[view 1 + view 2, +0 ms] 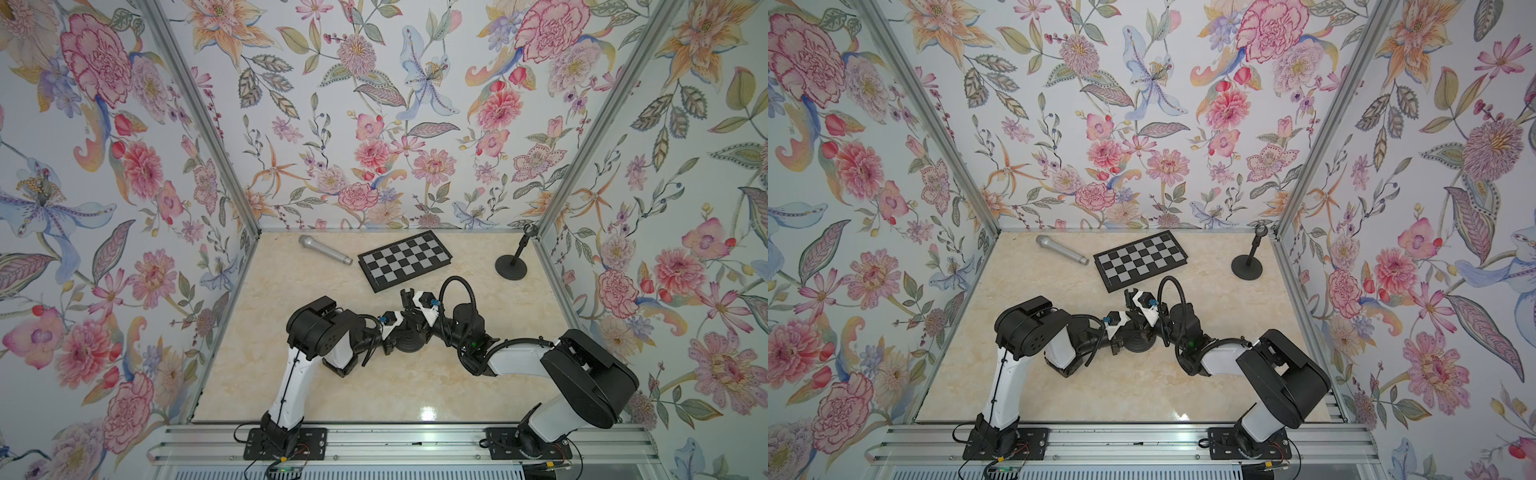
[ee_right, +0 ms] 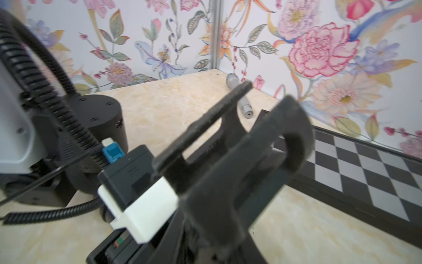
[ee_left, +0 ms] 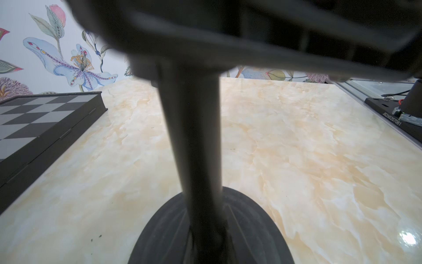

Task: Assemble a microphone stand
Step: Screw the microphone stand pole into the microphone stand base.

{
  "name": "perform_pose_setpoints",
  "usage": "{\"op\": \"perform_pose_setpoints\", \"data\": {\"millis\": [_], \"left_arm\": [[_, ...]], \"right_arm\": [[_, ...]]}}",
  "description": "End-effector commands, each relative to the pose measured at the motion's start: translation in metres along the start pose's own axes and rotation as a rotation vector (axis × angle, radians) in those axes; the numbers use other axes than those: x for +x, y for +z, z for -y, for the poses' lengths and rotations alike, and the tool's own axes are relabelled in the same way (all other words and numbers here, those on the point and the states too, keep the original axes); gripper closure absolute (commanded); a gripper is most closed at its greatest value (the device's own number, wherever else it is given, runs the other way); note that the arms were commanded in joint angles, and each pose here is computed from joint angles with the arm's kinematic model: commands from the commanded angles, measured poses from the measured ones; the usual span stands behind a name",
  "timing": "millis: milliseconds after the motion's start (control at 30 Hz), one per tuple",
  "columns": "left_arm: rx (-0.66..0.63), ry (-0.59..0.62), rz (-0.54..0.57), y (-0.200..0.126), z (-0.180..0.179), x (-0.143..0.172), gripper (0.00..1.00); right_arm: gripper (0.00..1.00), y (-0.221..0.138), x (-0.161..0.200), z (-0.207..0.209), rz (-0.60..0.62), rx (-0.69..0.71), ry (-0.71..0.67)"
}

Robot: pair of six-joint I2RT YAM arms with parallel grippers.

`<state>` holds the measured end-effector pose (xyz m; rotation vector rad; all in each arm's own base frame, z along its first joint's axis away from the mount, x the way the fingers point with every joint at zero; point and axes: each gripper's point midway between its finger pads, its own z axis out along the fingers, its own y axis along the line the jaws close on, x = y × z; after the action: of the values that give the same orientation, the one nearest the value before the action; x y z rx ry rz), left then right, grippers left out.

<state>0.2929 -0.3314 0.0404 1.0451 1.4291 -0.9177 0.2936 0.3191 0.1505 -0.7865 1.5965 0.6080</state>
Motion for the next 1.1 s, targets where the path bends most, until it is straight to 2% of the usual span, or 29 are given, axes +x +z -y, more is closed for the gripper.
{"op": "perform_pose_setpoints", "data": {"millis": [0, 67, 200, 267, 300, 433, 533, 700, 933, 1000, 1067], "left_arm": [[-0.155, 0.118, 0.009, -0.007, -0.001, 0.021, 0.78], [-0.167, 0.123, 0.011, -0.008, -0.004, 0.019, 0.78], [-0.160, 0.160, 0.008, -0.010, -0.002, 0.017, 0.79], [-0.132, 0.171, 0.014, -0.010, 0.001, 0.016, 0.80], [-0.112, 0.172, 0.019, -0.010, 0.004, 0.016, 0.81], [-0.034, 0.195, 0.034, -0.009, 0.015, 0.015, 0.82], [0.012, 0.211, 0.044, -0.009, 0.021, 0.013, 0.83], [0.027, 0.210, 0.049, -0.008, 0.023, 0.014, 0.83], [0.056, 0.196, 0.054, -0.009, 0.023, 0.015, 0.83], [0.066, 0.186, 0.056, -0.008, 0.023, 0.016, 0.83], [0.047, 0.185, 0.053, -0.008, 0.020, 0.016, 0.83]], "right_arm": [[1.00, -0.008, 0.067, -0.007, -0.185, 0.287, 0.038], [1.00, -0.003, 0.067, -0.027, -0.158, 0.232, 0.041], [1.00, 0.001, 0.050, -0.057, -0.074, -0.106, 0.083], [0.83, -0.009, 0.030, -0.055, 0.008, -0.235, 0.088], [0.78, -0.014, 0.022, -0.051, 0.027, -0.286, 0.094], [0.75, -0.025, 0.007, -0.052, 0.014, -0.481, 0.002], [0.68, -0.033, 0.005, -0.064, -0.013, -0.642, -0.052], [0.60, -0.035, -0.006, -0.045, 0.026, -0.639, -0.068], [0.60, -0.035, -0.017, -0.031, 0.043, -0.687, -0.073], [0.64, -0.032, -0.018, -0.033, 0.048, -0.706, -0.083], [0.83, -0.025, -0.017, -0.030, 0.051, -0.654, -0.086]]}}
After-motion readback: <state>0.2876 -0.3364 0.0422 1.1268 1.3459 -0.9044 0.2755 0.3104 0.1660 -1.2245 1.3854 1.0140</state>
